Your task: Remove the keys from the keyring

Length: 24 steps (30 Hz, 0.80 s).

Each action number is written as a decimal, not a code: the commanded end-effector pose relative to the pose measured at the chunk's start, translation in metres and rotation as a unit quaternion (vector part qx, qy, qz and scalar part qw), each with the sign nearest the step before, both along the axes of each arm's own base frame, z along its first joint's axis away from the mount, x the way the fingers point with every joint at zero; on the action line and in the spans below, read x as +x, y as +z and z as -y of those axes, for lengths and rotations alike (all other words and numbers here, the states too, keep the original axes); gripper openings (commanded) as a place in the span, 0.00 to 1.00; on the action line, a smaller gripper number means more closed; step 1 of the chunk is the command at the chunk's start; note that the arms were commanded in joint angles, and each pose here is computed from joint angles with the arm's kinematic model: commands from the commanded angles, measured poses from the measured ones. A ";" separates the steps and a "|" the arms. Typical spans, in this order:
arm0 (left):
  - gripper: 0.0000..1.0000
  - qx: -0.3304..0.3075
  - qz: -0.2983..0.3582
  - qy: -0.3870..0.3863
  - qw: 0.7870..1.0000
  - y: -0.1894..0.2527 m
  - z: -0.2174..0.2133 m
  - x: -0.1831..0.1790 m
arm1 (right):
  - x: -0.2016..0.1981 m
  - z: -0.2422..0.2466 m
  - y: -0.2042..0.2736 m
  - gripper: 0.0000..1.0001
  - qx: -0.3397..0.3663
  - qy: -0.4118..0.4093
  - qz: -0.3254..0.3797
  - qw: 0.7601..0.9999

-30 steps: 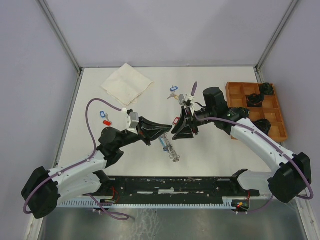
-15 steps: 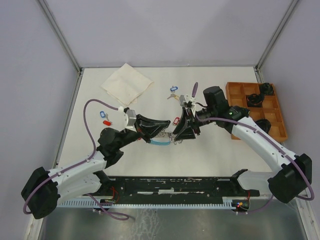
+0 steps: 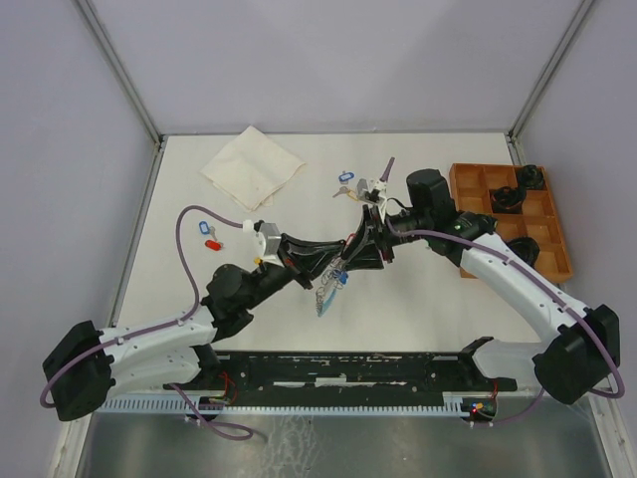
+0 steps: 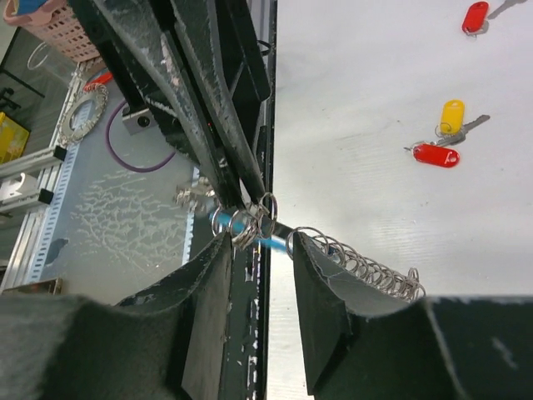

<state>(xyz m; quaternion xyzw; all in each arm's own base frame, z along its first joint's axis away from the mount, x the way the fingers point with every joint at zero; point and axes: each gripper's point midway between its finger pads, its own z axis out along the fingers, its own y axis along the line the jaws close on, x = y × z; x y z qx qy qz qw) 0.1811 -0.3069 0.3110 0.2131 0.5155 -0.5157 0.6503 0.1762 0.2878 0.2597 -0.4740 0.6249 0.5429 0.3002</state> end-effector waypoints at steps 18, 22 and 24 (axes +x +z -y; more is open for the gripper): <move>0.03 -0.046 0.017 0.084 0.995 0.023 -0.011 0.012 | 0.022 -0.006 -0.008 0.15 -0.015 -0.056 -0.046 0.997; 0.03 -0.039 0.014 0.096 0.995 0.019 -0.011 0.015 | 0.018 -0.007 -0.004 0.01 -0.009 -0.043 -0.051 0.998; 0.03 -0.032 0.010 0.101 0.994 0.016 -0.011 0.017 | 0.017 -0.007 -0.002 0.01 -0.006 -0.040 -0.046 0.998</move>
